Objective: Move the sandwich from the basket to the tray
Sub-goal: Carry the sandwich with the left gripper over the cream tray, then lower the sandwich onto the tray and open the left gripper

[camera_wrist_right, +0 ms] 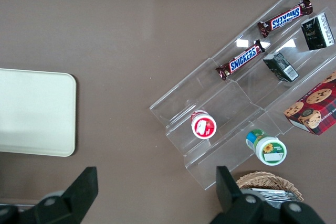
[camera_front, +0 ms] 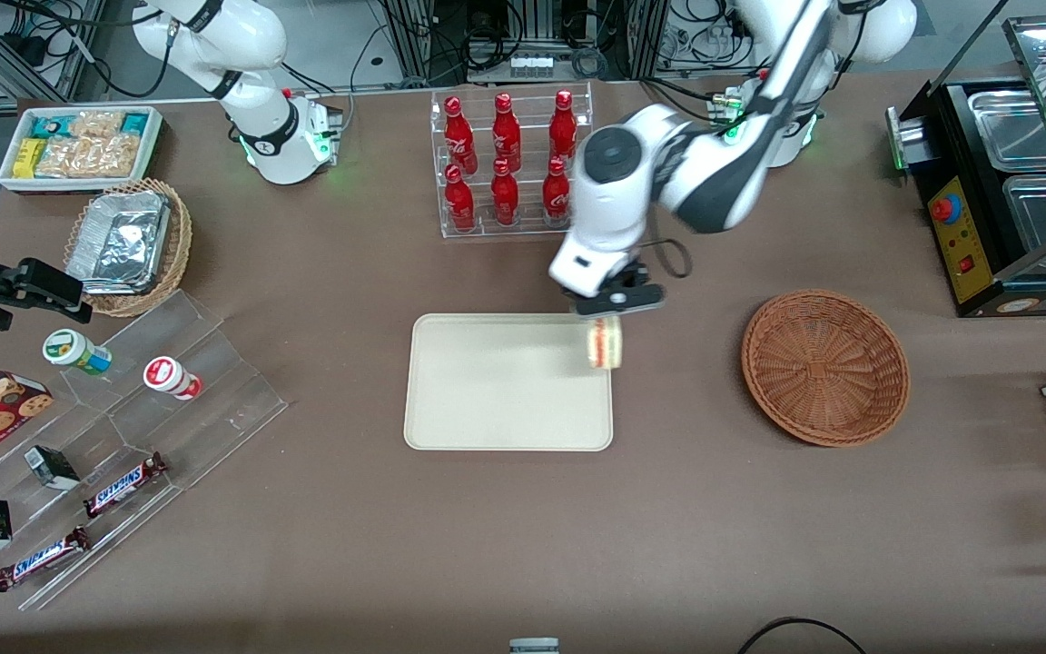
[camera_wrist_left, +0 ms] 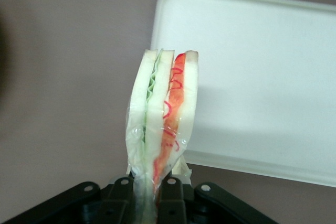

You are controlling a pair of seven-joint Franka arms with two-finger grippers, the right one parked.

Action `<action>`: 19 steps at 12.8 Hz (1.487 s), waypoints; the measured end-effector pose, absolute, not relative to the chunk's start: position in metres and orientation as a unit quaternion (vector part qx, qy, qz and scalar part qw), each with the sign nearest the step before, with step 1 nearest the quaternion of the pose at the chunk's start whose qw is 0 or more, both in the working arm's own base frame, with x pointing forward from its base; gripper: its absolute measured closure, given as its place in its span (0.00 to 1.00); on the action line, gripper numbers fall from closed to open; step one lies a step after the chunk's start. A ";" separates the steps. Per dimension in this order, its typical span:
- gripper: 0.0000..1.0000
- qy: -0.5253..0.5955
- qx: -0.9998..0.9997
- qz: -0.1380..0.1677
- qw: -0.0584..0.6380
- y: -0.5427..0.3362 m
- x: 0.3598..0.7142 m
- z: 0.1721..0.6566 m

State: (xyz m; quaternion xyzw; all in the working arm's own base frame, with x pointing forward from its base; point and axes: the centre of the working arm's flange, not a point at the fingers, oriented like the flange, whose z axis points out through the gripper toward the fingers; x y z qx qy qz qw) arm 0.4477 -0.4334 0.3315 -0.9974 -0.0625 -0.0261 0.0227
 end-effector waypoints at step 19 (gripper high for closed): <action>0.44 -0.078 -0.994 -0.073 0.015 -0.488 0.473 0.236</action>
